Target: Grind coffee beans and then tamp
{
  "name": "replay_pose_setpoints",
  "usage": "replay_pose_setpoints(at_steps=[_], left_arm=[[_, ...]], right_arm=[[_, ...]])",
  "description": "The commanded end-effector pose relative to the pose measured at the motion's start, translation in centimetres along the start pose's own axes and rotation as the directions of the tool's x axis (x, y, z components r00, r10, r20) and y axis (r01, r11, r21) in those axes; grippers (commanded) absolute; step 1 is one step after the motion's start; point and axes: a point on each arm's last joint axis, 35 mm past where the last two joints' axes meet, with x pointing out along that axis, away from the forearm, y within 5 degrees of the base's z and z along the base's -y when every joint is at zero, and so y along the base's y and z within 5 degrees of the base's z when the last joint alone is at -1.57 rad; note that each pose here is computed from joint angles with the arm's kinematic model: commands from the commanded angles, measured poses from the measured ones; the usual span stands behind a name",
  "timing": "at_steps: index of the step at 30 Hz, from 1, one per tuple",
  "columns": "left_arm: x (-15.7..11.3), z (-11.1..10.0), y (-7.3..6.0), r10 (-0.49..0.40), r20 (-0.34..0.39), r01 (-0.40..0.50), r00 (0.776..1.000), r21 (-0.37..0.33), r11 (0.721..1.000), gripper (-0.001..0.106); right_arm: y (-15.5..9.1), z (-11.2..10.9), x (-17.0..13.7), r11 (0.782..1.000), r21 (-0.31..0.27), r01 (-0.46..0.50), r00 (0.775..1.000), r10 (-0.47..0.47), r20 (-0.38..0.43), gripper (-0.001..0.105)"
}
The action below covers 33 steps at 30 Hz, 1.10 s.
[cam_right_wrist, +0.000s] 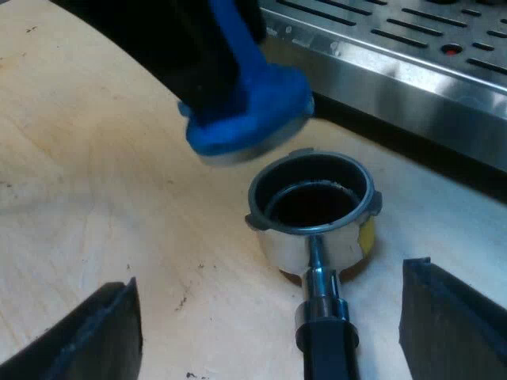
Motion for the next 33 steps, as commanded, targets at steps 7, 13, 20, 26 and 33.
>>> replay_pose_setpoints(at_steps=[7,13,20,26,33], left_arm=[[1.4,0.6,0.3,0.003,-0.009,-0.003,1.0,0.007,1.0,0.0],[3.3,0.6,0.7,0.004,-0.06,-0.004,0.998,-0.004,1.0,0.0],[4.8,0.7,1.1,0.021,-0.077,-0.022,0.997,-0.007,1.0,0.0],[5.0,0.9,1.1,0.025,-0.068,-0.026,0.997,-0.005,1.0,0.0],[5.6,0.7,1.4,0.072,-0.089,-0.073,0.993,-0.005,0.997,0.0]], right_arm=[[0.0,0.1,0.0,1.0,0.003,0.0,1.0,0.0,0.011,0.069],[0.0,0.1,0.0,1.0,0.003,0.0,1.0,0.0,0.011,0.069],[0.0,0.1,0.0,1.0,0.003,0.0,1.0,0.0,0.011,0.069],[0.0,0.1,0.0,1.0,0.003,0.0,1.0,0.0,0.011,0.069],[0.0,0.1,0.0,1.0,0.003,0.0,1.0,0.0,0.011,0.069]])
